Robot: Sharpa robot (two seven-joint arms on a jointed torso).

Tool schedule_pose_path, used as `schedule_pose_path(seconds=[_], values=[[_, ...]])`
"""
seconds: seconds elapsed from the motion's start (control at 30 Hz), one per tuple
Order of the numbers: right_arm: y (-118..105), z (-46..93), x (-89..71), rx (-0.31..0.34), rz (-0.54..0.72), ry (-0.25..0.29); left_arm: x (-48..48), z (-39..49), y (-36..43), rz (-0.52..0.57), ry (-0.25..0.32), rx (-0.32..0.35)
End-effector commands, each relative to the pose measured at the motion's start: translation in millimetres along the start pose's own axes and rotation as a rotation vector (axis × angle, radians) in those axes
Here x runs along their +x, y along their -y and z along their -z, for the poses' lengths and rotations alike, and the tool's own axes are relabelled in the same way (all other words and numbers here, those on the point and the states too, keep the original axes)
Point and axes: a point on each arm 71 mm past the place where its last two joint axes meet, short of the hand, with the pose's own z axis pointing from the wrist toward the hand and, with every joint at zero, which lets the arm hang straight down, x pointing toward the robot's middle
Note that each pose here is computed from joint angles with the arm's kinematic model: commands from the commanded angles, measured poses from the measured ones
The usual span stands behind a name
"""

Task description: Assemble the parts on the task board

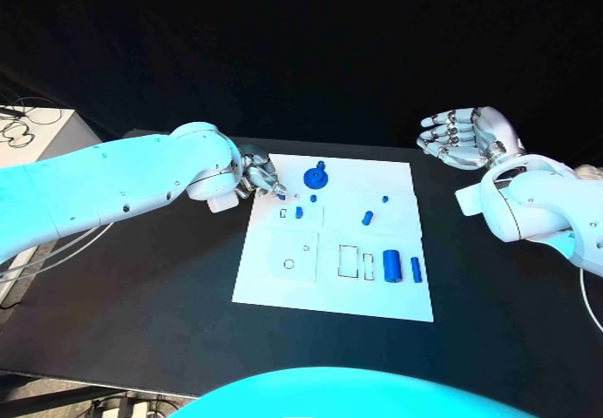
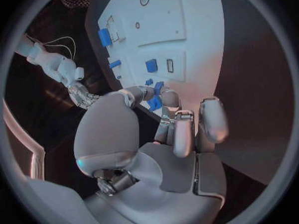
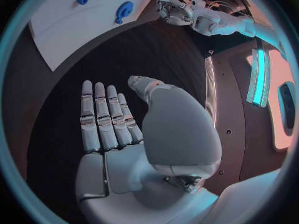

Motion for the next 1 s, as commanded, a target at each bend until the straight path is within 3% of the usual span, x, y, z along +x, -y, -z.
schedule_pose_path(seconds=[0.03,0.37,1.0], values=[[-2,-0.5,-1.3,-0.027,-0.042,0.02,4.6,-0.8,2.4,-0.049,-0.003,-0.004],[-2,-1.0,-0.7,-0.028,-0.052,0.02,13.8,-2.9,4.0,-0.118,-0.03,-0.006],[-2,-1.5,0.8,-0.021,-0.058,0.006,18.7,-4.8,3.0,-0.174,-0.087,-0.014]])
